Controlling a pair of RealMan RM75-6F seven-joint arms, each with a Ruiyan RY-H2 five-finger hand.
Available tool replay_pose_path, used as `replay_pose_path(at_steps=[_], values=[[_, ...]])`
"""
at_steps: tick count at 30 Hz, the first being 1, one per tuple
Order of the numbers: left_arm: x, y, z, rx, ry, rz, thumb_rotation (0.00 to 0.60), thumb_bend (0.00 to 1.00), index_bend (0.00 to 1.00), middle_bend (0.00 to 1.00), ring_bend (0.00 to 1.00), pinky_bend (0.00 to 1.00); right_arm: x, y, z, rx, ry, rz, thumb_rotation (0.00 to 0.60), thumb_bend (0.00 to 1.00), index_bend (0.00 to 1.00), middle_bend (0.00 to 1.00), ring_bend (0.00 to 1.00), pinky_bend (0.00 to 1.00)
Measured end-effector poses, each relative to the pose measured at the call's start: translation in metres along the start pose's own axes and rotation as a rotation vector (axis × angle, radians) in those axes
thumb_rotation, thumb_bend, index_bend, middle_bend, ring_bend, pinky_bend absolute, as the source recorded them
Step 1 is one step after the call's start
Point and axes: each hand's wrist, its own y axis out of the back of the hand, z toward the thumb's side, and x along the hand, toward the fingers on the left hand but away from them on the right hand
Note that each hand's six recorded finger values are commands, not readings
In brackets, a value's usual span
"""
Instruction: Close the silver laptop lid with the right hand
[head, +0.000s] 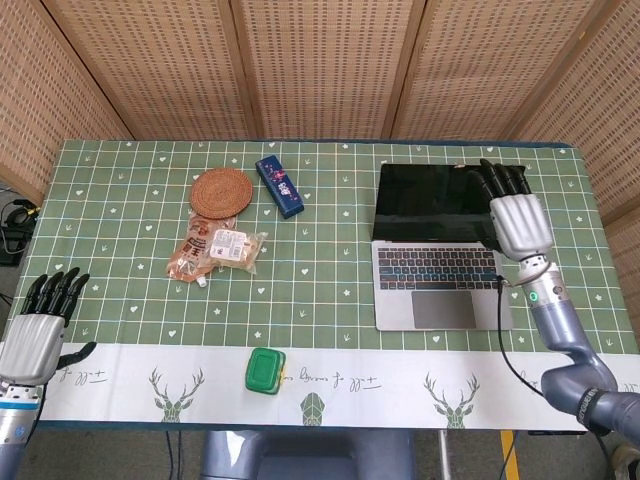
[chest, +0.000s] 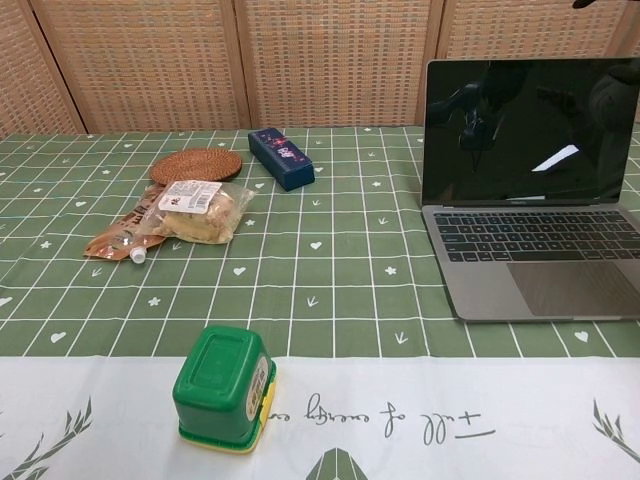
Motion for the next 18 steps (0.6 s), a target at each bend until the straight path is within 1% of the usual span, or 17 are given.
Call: replay_pose_path(at_steps=[8,18], values=[[0.004,-0.002,-0.001,-0.002,0.003,-0.007,0.600,0.14,0.00,0.00,0.00,0.00,-0.032,-0.006,0.002,0.055,-0.031,0.051,0.600,0.82,0.17,0.06,0.01,0.11],[0.009,-0.007,-0.002,0.006,0.009,-0.027,0.600,0.14,0.00,0.00,0.00,0.00,-0.072,-0.006,0.009,0.083,-0.098,0.112,0.600,0.84,0.17,0.06,0.01,0.11]])
